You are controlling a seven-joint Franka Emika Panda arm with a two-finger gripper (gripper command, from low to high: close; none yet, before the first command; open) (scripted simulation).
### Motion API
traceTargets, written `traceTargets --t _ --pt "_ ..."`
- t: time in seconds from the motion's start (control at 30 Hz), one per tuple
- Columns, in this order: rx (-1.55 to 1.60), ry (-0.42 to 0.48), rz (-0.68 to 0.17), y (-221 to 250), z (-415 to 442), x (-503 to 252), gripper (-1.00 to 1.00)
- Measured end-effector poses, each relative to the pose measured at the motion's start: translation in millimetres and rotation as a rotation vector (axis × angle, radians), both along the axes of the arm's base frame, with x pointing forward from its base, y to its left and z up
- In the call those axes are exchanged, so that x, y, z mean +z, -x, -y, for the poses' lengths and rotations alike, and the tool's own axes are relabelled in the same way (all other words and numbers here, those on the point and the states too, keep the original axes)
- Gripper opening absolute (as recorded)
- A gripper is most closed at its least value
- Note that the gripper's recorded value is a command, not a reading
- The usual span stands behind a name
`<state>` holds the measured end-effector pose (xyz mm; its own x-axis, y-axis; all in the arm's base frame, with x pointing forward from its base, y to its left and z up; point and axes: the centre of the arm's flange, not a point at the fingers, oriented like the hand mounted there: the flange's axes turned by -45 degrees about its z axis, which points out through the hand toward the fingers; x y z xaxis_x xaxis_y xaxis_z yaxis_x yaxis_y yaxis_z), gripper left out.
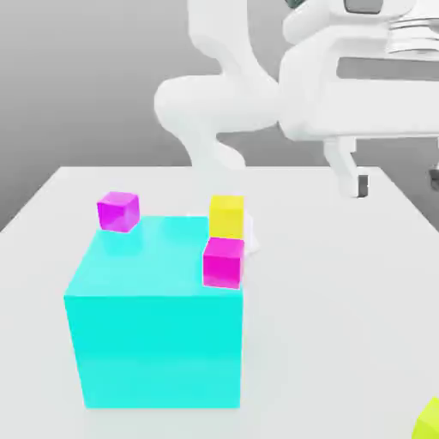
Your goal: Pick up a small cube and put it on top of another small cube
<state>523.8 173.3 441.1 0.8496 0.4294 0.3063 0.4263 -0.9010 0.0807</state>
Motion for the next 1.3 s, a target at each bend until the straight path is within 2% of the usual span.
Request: traceTargets --t 0.23,0.43,0.57,0.6,0.8,0.97,1.3 --pt "0.15 0.058 -0.152 -4.6 -61.4 -120.2 0.0" --pt "0.283 0.104 -0.283 17.8 -109.1 -228.0 0.0" --pt "0.303 0.11 -0.303 22.3 -116.1 -292.8 0.0" --pt "0.304 0.111 -0.303 22.9 -116.1 -304.0 -1.0" --pt "0.304 0.11 -0.304 23.3 -116.1 -309.6 -1.0" --pt "0.296 0.109 -0.305 22.4 -113.6 -252.1 -1.0" --pt "-0.265 0.05 -0.314 10.8 56.9 -135.6 -1.0"
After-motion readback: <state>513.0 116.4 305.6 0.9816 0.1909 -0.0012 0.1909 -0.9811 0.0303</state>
